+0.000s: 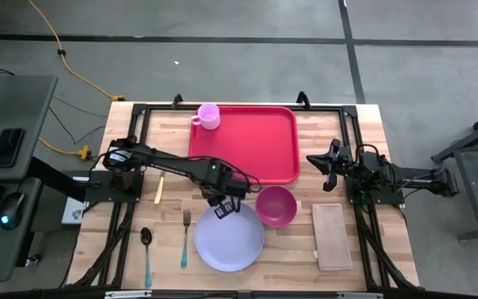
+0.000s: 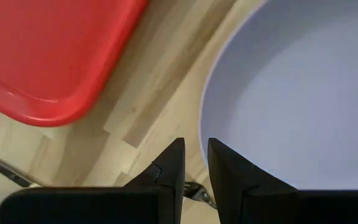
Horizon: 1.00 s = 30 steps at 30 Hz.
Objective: Set up tray
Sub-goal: Put the blue plate at the bottom of the pink mug on the orange serving tray
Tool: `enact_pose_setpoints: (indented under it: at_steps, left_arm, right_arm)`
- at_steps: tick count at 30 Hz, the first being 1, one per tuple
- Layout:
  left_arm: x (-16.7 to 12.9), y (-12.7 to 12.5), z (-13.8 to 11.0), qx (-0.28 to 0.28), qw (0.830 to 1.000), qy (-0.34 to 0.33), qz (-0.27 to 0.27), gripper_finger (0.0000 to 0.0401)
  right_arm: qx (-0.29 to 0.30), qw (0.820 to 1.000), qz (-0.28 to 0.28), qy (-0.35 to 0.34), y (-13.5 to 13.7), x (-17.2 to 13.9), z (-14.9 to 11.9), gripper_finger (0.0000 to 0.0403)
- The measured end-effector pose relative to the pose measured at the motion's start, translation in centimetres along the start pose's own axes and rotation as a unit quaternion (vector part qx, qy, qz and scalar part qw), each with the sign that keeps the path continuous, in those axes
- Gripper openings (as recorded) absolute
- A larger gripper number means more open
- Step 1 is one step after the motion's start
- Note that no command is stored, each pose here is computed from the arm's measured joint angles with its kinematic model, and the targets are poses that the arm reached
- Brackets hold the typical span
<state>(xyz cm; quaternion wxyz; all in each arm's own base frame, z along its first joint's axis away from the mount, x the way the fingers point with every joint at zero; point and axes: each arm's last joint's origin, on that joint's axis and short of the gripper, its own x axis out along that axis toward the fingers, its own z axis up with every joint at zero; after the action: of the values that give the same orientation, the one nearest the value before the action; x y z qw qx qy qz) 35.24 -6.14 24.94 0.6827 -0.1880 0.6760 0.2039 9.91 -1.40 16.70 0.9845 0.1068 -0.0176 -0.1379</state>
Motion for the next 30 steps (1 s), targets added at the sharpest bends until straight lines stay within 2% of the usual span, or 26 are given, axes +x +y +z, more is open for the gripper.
enact_pose_setpoints:
  at_steps: [5, 10, 17, 24, 30]
  left_arm:
    - [1.9, 0.3, -0.5, 0.005, 1.0, 0.023, 0.005, 0.0101]
    - [3.1, 0.4, -0.8, 0.003, 0.999, 0.033, -0.012, 0.0101]
    - [3.3, 0.3, -0.8, 0.004, 0.999, 0.035, -0.022, 0.0101]
    - [3.2, -0.7, -0.8, 0.048, 0.995, 0.043, -0.082, 0.0101]
    - [3.2, -0.8, -0.9, 0.049, 0.994, 0.042, -0.083, 0.0101]
  right_arm:
    - [0.0, 1.0, 0.0, 0.0, 0.0, 0.0, 0.0, 0.0]
    - [0.0, 1.0, 0.0, 0.0, 0.0, 0.0, 0.0, 0.0]
    - [0.004, 1.0, 0.004, 0.001, 0.0, 0.0, 0.0, 0.0]
    - [0.005, 1.0, 0.004, 0.001, 0.0, 0.0, 0.0, 0.0]
    - [0.005, 1.0, 0.004, 0.001, 0.0, 0.0, 0.0, 0.0]
